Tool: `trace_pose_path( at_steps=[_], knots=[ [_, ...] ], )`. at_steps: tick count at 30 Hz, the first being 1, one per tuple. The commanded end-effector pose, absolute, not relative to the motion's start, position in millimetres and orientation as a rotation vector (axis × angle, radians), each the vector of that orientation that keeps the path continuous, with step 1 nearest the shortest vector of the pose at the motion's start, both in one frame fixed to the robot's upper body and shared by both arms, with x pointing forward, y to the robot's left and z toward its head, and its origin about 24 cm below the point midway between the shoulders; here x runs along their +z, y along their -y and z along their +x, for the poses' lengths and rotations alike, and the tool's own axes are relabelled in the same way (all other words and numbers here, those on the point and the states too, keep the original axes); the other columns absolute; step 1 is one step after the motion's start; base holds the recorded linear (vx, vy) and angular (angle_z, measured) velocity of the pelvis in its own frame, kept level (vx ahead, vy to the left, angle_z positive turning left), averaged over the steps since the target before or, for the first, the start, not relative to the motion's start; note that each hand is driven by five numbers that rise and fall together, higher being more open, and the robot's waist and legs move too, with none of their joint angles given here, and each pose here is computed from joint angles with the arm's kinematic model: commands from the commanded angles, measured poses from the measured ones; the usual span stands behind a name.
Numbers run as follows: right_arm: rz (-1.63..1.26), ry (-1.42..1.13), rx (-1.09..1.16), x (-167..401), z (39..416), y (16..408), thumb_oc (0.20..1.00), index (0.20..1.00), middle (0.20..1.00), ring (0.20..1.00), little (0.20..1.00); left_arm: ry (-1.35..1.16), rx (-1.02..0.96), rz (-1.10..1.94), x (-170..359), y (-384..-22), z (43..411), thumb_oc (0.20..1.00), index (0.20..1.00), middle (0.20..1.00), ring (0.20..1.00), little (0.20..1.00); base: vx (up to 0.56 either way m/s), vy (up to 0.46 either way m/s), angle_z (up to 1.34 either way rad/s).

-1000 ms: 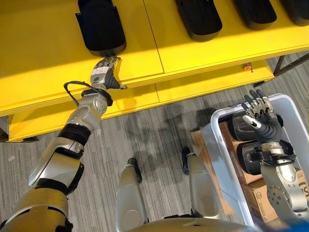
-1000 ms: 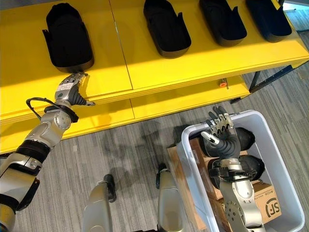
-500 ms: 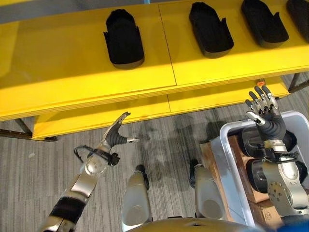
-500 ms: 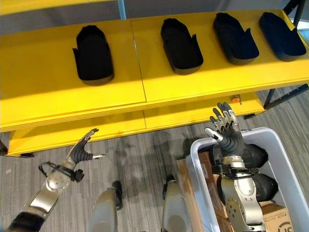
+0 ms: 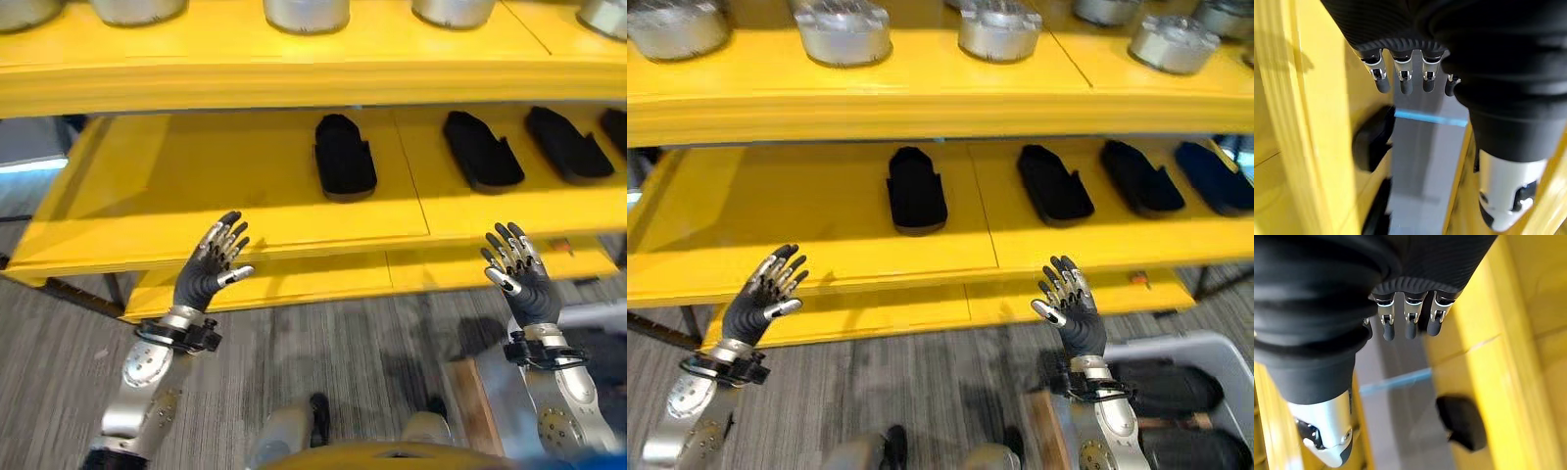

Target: Move parts from the plastic box to the shelf.

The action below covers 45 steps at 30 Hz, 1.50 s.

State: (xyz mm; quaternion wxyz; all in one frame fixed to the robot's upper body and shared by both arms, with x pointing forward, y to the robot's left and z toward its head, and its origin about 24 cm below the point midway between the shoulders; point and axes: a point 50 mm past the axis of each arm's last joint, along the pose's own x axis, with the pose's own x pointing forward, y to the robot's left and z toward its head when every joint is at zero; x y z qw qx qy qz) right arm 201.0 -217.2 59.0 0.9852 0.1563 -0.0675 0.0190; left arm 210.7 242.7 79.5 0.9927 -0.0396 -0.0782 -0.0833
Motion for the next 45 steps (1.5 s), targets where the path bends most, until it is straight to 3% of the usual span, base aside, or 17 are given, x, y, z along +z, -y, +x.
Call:
trace_pose_path(
  at_steps=[1,13,24,32,45],
  knots=[
    [0.304,0.246,0.107,83,215,215,1.000,1.000,1.000,1.000,1.000,0.300,-0.148,-0.115,100,-240,208,1.000,1.000,1.000,1.000,1.000,-0.11,0.212,-0.94],
    [0.313,0.213,0.167,80,210,209,1.000,1.000,1.000,1.000,1.000,0.194,-0.040,-0.144,77,-258,182,1.000,1.000,1.000,1.000,1.000,-0.01,-0.094,-0.97],
    [0.250,0.214,0.042,80,183,247,1.000,1.000,1.000,1.000,1.000,0.101,-0.148,-0.254,52,-231,178,1.000,1.000,1.000,1.000,1.000,0.09,-0.226,-0.34],
    [0.216,0.207,0.053,82,185,250,1.000,1.000,1.000,1.000,1.000,0.086,-0.152,-0.309,47,-221,179,1.000,1.000,1.000,1.000,1.000,0.01,-0.217,-0.27],
    [0.210,0.201,0.074,79,201,244,1.000,1.000,1.000,1.000,1.000,0.206,-0.166,-0.173,72,-224,190,1.000,1.000,1.000,1.000,1.000,0.19,0.190,-0.66]
  ],
)
